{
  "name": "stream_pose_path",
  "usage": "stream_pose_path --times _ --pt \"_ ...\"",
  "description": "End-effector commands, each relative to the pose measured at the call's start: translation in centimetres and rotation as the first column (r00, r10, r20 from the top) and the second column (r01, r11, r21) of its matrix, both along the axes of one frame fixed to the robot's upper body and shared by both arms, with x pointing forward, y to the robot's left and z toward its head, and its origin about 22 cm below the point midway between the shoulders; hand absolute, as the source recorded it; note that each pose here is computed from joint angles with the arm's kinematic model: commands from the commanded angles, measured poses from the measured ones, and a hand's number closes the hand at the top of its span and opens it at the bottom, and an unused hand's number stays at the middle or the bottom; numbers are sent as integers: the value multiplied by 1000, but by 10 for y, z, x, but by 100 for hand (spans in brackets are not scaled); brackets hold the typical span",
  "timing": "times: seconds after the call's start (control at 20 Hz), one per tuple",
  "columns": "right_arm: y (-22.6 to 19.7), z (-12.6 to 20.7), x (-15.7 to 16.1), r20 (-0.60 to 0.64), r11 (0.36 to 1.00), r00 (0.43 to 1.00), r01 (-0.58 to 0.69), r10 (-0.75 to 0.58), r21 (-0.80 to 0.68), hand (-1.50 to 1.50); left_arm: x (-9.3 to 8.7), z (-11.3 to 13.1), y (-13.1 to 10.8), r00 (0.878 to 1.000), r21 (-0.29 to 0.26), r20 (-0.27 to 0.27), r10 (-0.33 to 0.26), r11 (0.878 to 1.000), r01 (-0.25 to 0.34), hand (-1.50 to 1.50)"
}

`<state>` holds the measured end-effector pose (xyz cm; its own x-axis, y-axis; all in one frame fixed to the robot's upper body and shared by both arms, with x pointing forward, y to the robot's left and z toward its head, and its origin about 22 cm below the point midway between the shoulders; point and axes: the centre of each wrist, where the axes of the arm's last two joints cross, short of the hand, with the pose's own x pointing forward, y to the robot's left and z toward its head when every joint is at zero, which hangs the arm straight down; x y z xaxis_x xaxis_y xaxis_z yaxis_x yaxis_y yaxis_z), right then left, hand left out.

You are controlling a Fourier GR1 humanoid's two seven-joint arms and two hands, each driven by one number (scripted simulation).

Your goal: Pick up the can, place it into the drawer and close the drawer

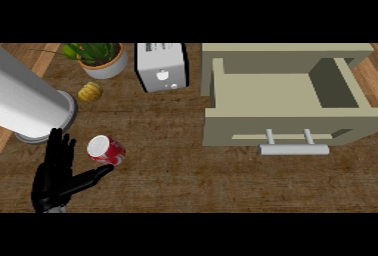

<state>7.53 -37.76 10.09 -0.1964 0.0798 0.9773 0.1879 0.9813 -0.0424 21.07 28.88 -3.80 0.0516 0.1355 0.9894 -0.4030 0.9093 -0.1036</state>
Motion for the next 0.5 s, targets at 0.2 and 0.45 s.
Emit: stream_pose_path --times 0.2,0.45 --pt "2 1 12 -3 1000 1000 -18 18 -7 -150 -13 -18 18 1000 -10 -24 8 1000 -8 -150" --pt "-1 10 -16 13 1000 1000 0 0 -2 -150 4 -52 15 999 -38 -47 23 999 -25 -150"
